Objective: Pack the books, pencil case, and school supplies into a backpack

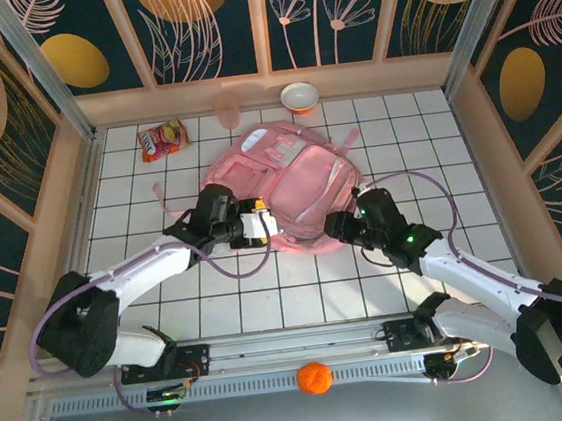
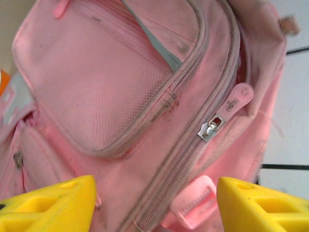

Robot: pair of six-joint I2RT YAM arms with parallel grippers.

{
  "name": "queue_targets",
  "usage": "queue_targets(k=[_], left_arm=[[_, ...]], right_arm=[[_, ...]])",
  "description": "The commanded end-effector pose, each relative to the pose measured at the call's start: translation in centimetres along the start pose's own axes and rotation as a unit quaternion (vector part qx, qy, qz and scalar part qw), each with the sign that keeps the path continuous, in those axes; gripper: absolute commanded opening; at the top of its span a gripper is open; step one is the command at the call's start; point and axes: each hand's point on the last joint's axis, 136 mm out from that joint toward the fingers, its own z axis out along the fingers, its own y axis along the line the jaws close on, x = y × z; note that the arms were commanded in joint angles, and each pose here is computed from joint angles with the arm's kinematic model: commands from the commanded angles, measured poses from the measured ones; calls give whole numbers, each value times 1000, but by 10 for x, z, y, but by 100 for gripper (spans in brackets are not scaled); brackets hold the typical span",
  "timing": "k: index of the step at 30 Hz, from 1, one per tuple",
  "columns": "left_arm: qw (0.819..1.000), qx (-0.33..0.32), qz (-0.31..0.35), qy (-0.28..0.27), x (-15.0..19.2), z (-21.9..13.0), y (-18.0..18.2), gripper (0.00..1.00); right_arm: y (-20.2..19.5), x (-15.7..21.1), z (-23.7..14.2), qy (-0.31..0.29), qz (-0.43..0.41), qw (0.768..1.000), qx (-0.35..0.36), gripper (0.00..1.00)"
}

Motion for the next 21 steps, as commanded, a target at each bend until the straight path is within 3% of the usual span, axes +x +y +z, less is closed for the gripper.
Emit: queue_targets(k=[1,7,9,11,15,18,21], left_arm=[[995,19,93,0,-1,12,2,66],[990,71,114,41,19,33,-4,61],[990,75,116,39,20,37,-5,52],[989,88,114,40,22,42,-10,35],[987,120,100,40,24,44,-24,20],[988,128,79,15,13,44,-36,0],[991,122,46,-25,-6,43,-42,0]], right_arm=[[10,-1,0,10,18,999,-44,38],[-4,-3,4,19,35,998,-45,37],[-9,-5,4,19,39,998,-44,37],[-15,-8,5,19,43,998,-46,37],[-32,-15,3,14,47,998,-35,36],[-46,-22,0,10,51,998,-24,35],[-60,-31,-4,1,54,998,-16,36]])
